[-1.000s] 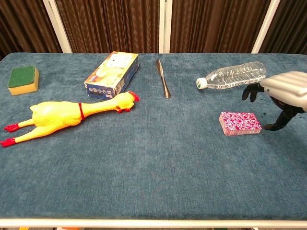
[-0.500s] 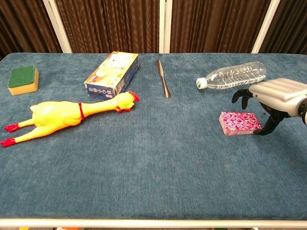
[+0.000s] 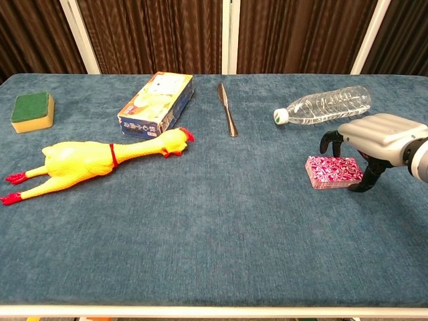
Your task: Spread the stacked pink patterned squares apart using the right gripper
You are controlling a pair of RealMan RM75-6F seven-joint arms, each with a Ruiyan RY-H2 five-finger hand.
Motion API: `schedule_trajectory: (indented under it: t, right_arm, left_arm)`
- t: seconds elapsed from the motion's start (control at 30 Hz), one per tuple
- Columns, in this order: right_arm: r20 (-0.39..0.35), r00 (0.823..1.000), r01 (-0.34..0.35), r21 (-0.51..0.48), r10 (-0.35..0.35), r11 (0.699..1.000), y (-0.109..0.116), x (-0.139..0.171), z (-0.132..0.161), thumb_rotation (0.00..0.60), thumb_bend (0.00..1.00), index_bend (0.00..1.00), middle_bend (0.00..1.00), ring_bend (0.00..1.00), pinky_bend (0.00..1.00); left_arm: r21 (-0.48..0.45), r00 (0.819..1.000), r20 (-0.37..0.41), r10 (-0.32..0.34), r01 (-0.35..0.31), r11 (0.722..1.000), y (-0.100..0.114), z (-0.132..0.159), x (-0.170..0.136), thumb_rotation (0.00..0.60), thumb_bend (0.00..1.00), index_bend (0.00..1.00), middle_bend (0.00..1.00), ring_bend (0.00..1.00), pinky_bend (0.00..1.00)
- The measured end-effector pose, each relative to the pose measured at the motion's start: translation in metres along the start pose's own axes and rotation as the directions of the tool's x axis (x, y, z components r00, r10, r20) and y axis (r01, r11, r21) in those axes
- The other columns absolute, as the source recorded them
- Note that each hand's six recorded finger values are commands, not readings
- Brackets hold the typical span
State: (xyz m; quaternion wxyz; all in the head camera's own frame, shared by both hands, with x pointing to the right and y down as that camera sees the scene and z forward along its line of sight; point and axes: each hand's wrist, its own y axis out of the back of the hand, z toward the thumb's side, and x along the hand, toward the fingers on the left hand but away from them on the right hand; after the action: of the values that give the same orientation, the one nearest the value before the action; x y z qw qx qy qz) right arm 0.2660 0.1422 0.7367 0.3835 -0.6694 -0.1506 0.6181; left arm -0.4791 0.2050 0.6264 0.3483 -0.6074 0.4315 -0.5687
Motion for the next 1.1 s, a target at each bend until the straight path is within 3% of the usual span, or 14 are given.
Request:
schedule_trajectory:
  t: [1.1]
  right_arm:
    - [0.002, 1.0, 0.011, 0.024, -0.011, 1.0, -0.0013, -0.0072, 0.0076, 0.6, 0.12, 0.32, 0.33, 0.74, 0.9]
  left_arm:
    - [-0.005, 1.0, 0.004, 0.001, -0.001, 1.0, 0.0001, -0.0022, -0.0012, 0.6, 0.03, 0.14, 0.14, 0.08, 0.18]
